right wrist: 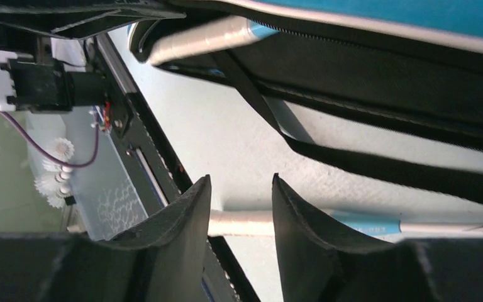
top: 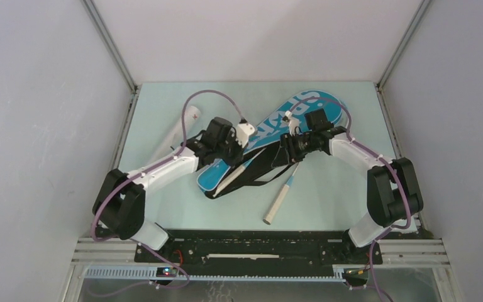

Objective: Pack up the badminton gear
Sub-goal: Adjust the racket in the racket bag.

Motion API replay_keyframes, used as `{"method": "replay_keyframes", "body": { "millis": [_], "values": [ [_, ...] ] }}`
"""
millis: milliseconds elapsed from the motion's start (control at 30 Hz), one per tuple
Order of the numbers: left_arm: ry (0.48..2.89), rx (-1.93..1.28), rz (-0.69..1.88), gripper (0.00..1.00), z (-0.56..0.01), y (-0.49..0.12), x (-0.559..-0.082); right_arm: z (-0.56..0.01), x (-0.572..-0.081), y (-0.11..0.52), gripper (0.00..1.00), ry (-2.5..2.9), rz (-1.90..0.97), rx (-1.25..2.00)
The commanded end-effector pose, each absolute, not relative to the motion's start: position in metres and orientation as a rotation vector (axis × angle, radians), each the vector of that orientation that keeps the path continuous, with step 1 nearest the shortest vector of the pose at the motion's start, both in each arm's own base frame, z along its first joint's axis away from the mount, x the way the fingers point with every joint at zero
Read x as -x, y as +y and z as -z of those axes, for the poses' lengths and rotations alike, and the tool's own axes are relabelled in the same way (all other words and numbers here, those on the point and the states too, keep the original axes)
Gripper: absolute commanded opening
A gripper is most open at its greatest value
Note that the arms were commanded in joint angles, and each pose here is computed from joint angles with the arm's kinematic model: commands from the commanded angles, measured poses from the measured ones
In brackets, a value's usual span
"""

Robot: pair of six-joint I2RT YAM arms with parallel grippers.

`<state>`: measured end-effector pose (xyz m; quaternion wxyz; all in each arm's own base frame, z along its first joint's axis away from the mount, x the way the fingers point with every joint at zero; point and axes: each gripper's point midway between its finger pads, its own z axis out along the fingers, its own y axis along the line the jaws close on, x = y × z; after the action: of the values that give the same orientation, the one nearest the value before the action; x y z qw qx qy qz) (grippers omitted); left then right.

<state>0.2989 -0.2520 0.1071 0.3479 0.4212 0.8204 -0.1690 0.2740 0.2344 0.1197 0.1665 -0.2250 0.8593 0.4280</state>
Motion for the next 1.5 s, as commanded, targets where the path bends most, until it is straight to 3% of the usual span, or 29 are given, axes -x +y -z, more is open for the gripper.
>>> {"method": "replay_keyframes", "body": {
  "millis": [0, 167, 300, 633, 1000, 1133, 1300, 1467],
  "values": [
    [2.025, -0.774, 0.661, 0.0, -0.185, -0.28, -0.334, -0.158, -0.298, 0.254, 0.51, 2.312, -1.319, 0.526],
    [2.057, -0.535, 0.809, 0.0, -0.21, -0.283, -0.349, -0.154, -0.307, 0.274, 0.63, 2.325, -1.38, 0.38],
    [2.082, -0.386, 0.879, 0.0, -0.217, -0.279, -0.36, -0.145, -0.306, 0.29, 0.65, 2.389, -1.418, 0.254],
    [2.141, -0.185, 1.057, 0.0, -0.225, -0.295, -0.36, -0.115, -0.284, 0.314, 0.65, 2.536, -1.43, 0.067],
    [2.109, -0.176, 1.187, 0.0, -0.232, -0.303, -0.348, -0.086, -0.307, 0.339, 0.66, 2.542, -1.531, -0.123],
    [2.12, -0.194, 1.19, 0.0, -0.223, -0.302, -0.343, -0.082, -0.316, 0.34, 0.63, 2.534, -1.558, -0.173],
    [2.122, -0.256, 1.135, 0.0, -0.209, -0.295, -0.339, -0.081, -0.326, 0.329, 0.53, 2.533, -1.53, -0.219],
    [2.127, -0.297, 1.111, 0.0, -0.2, -0.292, -0.335, -0.081, -0.334, 0.321, 0.58, 2.52, -1.52, -0.25]
  ]
}}
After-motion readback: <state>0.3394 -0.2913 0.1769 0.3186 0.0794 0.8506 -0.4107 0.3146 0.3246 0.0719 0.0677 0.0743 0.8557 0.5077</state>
